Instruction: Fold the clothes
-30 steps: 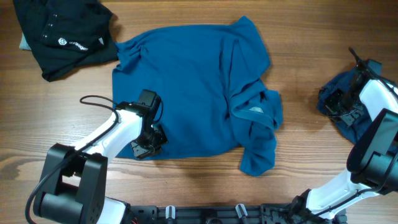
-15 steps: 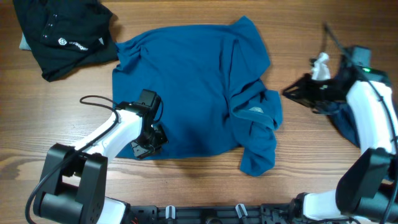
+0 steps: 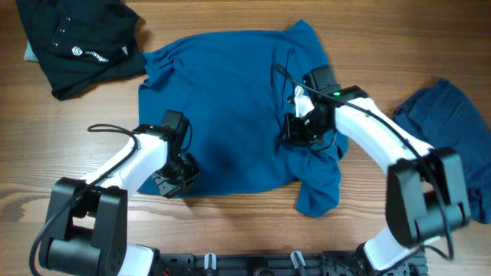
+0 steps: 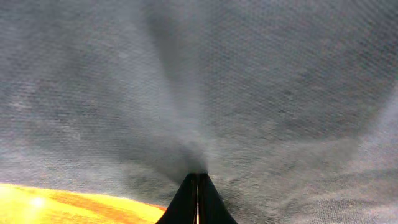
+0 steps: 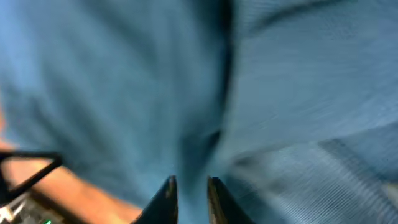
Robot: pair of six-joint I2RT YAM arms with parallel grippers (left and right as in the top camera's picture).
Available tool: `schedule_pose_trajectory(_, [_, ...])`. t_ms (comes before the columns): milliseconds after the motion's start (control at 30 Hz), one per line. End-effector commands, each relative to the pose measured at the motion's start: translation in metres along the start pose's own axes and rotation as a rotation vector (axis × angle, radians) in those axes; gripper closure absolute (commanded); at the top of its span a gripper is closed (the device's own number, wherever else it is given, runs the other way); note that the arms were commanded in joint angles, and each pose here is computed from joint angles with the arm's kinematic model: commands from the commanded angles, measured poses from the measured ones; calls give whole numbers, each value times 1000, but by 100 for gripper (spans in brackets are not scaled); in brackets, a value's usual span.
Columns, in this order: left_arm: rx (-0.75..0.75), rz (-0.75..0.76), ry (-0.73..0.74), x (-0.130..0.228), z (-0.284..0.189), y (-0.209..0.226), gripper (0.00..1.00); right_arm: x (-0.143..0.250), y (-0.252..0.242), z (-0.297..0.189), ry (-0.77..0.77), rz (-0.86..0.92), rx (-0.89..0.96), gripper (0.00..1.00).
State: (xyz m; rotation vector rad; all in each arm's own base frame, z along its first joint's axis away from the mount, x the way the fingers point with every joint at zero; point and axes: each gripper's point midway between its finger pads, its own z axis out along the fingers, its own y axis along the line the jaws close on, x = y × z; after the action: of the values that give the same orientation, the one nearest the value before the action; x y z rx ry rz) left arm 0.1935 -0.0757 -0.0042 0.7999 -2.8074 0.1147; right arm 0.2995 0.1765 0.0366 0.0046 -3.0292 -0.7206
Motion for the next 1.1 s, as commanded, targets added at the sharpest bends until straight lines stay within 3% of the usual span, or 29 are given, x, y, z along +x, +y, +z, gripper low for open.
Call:
schedule_pose_trajectory(0, [-13, -54, 34, 1, 3, 10, 96, 1, -45, 20, 21, 142, 167, 88])
schedule_pose_trajectory(400, [-26, -77, 5, -8, 2, 17, 96, 0, -135, -17, -22, 381, 390, 78])
schedule_pose_trajectory(700, [-4, -119, -13, -19, 1, 20, 96, 7, -172, -37, -16, 530, 386, 87])
schedule_pose_trajectory(1067, [-31, -202, -62, -39, -3, 41, 96, 17, -170, -39, 17, 575, 381, 94])
